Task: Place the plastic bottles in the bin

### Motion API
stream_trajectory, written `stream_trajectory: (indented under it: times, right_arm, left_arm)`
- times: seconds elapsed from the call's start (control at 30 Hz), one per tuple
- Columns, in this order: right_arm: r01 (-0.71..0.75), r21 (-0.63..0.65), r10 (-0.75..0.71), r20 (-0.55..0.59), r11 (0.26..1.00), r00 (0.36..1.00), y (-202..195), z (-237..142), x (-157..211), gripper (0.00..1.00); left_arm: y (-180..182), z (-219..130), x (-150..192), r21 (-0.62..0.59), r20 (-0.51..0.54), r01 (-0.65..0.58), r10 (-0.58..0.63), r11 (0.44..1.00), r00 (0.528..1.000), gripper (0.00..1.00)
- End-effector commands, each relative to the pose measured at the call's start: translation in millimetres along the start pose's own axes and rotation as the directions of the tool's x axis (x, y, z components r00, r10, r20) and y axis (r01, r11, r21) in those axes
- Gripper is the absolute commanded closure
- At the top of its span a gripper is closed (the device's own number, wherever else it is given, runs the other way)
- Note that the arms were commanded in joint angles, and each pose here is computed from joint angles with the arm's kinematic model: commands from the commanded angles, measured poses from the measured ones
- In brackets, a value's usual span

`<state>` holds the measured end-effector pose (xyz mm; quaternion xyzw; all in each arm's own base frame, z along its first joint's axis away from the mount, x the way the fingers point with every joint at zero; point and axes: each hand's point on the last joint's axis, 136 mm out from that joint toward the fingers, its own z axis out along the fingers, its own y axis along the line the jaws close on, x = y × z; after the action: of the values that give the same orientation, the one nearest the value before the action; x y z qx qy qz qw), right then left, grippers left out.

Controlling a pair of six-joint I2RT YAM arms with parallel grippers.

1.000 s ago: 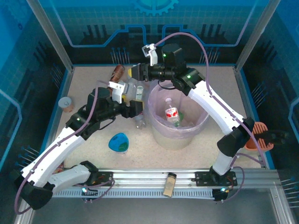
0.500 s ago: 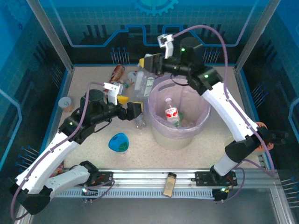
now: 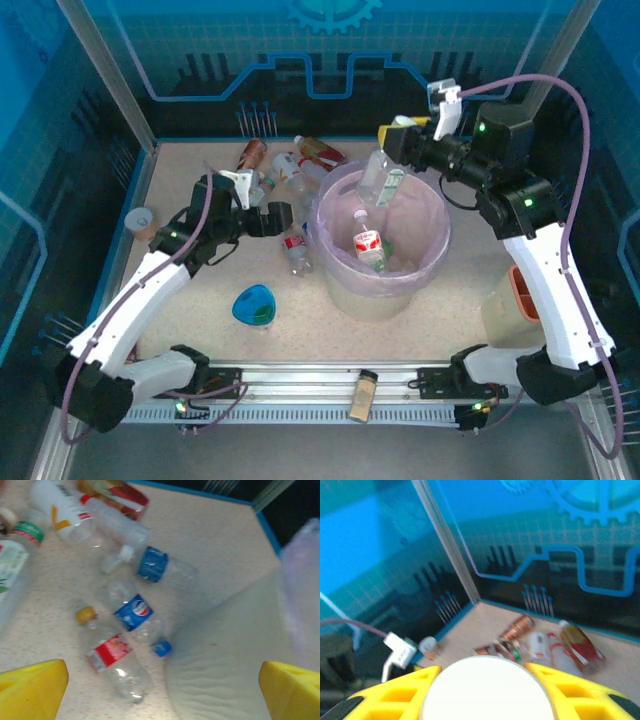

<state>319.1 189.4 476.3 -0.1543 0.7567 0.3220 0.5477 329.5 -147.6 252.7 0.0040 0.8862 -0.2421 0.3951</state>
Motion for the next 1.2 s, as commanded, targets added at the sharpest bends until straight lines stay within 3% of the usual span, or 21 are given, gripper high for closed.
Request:
stream_trajectory:
  times: [0.0, 0.2, 0.33, 0.57, 0.83, 1.0, 1.17]
  right_arm:
    - [0.061, 0.142, -0.036, -0.173, 0.988, 0.984, -29, 10, 57, 0.84]
    - [0.067, 0.171, -0.019, -0.269, 0.983, 0.963, -39, 28, 112, 0.84]
    - [0.034, 0.154, 0.022, -0.342, 0.987, 0.939, -42, 43, 149, 0.84]
    - [-0.005, 0.146, 0.071, -0.449, 0.989, 0.891, -45, 50, 207, 0.85]
    - [-0.055, 0.162, 0.129, -0.489, 0.985, 0.863, -46, 43, 242, 0.83]
    - [-0.048, 0.163, 0.123, -0.488, 0.986, 0.864, -42, 34, 236, 0.63]
    - [-0.003, 0.169, 0.083, -0.469, 0.986, 0.879, -35, 15, 208, 0.42]
  left_arm:
    - [38, 9, -8, -0.107, -0.018, -0.027, 0.025, 0.994, 1.000, 0.01]
    - [78, 19, -29, -0.217, -0.040, -0.038, 0.030, 0.975, 0.999, 0.03]
    - [98, 29, -33, -0.260, -0.088, -0.057, 0.035, 0.964, 0.996, 0.12]
    - [132, 55, -52, -0.329, -0.118, -0.088, 0.051, 0.940, 0.992, 0.12]
    - [161, 92, -99, -0.358, -0.077, -0.097, 0.074, 0.929, 0.994, 0.06]
    - [178, 120, -121, -0.362, -0.059, -0.090, 0.074, 0.928, 0.996, 0.02]
    - [198, 147, -129, -0.361, -0.073, -0.099, 0.078, 0.927, 0.994, 0.01]
